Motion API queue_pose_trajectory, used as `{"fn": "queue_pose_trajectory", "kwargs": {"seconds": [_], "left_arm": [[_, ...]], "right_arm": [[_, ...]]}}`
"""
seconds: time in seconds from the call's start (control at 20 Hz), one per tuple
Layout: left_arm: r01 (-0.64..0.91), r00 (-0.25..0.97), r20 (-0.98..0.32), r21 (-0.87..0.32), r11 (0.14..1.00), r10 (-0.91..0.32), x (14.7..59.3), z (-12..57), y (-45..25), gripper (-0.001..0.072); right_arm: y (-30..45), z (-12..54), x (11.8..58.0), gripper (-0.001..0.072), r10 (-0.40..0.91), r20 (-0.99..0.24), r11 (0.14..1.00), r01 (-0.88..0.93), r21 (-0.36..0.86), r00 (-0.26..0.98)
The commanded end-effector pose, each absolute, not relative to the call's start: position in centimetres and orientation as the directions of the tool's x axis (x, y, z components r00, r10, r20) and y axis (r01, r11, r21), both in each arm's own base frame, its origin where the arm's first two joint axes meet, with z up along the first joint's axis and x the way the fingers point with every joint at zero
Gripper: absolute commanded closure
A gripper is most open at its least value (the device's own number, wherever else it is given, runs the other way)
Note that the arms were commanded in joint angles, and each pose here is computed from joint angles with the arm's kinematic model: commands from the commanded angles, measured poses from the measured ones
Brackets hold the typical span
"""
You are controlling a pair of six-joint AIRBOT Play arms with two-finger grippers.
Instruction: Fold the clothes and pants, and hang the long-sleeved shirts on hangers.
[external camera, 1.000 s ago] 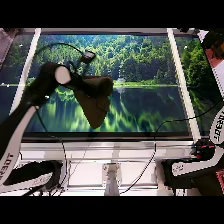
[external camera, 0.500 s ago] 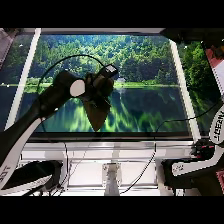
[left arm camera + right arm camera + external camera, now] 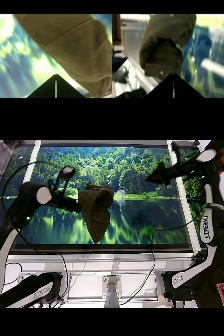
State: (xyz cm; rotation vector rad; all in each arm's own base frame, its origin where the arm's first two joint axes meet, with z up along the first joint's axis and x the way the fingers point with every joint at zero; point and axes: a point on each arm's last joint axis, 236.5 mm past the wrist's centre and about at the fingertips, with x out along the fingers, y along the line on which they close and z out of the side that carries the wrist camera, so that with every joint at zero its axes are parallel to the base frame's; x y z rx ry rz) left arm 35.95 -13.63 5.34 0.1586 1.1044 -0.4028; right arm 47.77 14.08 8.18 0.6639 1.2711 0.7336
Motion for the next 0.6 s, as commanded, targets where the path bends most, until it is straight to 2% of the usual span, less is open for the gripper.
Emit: {"fn": "queue_pose_trajectory", "kwargs": {"seconds": [0.0, 0.05, 0.1, 0.15, 0.2, 0.25, 0.35, 0.4, 0.45, 0.55], "left_arm": [[0.146, 0.382, -0.82, -0.402, 0.904, -0.427, 35.5, 0.2, -12.2, 0.0694], [0.081, 0.403, -0.78, -0.492, 0.867, -0.48, 35.5, -0.8, -12.4, 0.0694], [0.011, 0.428, -0.738, -0.572, 0.82, -0.521, 35.5, -1.6, -12.5, 0.0693], [-0.063, 0.448, -0.709, -0.633, 0.771, -0.545, 35.5, -2.4, -12.5, 0.0692], [-0.117, 0.466, -0.698, -0.658, 0.744, -0.544, 35.6, -3.2, -12.3, 0.0691], [-0.148, 0.478, -0.7, -0.66, 0.736, -0.531, 35.8, -4.0, -12.0, 0.0634], [-0.197, 0.502, -0.682, -0.689, 0.697, -0.532, 36.7, -4.4, -12.3, 0.0166], [-0.233, 0.522, -0.657, -0.723, 0.65, -0.544, 37.4, -4.2, -12.6, 0.0085], [-0.262, 0.542, -0.639, -0.746, 0.613, -0.546, 38.0, -4.0, -12.7, 0.0085], [-0.277, 0.569, -0.63, -0.752, 0.598, -0.529, 38.8, -4.2, -12.5, 0.0085]], "right_arm": [[16.3, 1.6, 46.3, 0.0683, 0.818, -0.575, 0.575, -0.001, 0.818, 0.027], [17.0, 0.2, 46.3, 0.0659, 0.823, -0.567, 0.567, 0.027, 0.823, 0.012], [17.7, -1.0, 46.4, 0.0546, 0.825, -0.565, 0.564, 0.041, 0.825, 0.002], [18.6, -2.0, 46.7, 0.037, 0.828, -0.561, 0.56, 0.051, 0.827, 0.001], [19.7, -2.9, 47.0, 0.0286, 0.829, -0.56, 0.559, 0.056, 0.827, 0.005], [20.9, -4.0, 47.1, 0.0276, 0.821, -0.571, 0.57, 0.053, 0.82, 0.002], [23.4, -5.9, 47.3, 0.0274, 0.797, -0.604, 0.604, 0.016, 0.797, 0.011], [24.3, -6.5, 47.7, 0.0269, 0.777, -0.629, 0.63, -0.034, 0.776, 0.034], [25.0, -6.9, 48.2, 0.024, 0.756, -0.652, 0.654, -0.1, 0.75, 0.058], [26.0, -7.3, 48.8, 0.0148, 0.705, -0.703, 0.705, -0.188, 0.684, 0.088]]}}
